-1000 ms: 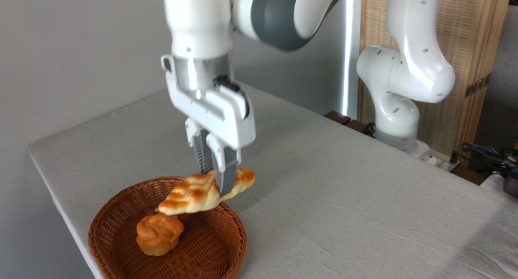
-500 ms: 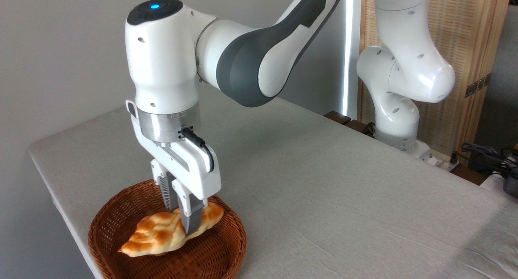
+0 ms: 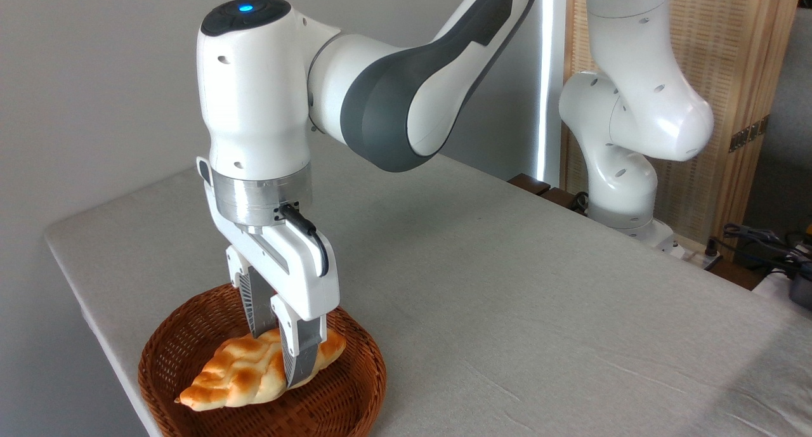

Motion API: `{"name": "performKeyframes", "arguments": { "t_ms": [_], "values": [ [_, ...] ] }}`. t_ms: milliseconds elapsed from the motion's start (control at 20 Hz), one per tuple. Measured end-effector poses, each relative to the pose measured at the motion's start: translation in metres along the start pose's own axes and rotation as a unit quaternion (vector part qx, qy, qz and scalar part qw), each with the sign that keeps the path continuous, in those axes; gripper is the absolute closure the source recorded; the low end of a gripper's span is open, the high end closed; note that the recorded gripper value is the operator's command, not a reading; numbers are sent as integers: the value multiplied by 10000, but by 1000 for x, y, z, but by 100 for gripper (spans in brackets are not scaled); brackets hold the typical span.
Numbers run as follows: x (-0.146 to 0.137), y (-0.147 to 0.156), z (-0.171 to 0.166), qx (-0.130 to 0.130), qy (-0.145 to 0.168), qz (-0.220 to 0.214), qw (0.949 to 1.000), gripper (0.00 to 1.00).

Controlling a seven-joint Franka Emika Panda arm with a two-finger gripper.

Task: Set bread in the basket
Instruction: 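Lower the roll into the basket beside the orange bun and open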

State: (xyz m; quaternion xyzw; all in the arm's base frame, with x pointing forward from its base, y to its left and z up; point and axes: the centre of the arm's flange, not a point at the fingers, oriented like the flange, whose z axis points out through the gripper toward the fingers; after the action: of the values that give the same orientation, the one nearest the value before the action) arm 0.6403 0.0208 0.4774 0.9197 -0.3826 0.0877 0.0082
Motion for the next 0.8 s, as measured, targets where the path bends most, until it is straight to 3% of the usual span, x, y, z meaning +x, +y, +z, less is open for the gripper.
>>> {"name": "performKeyframes", "arguments": {
  "t_ms": [650, 800],
  "values": [
    [-1, -1, 1, -12, -13, -18, 10000, 0],
    [-5, -4, -6, -10, -13, -207, 9998, 0]
  ]
}}
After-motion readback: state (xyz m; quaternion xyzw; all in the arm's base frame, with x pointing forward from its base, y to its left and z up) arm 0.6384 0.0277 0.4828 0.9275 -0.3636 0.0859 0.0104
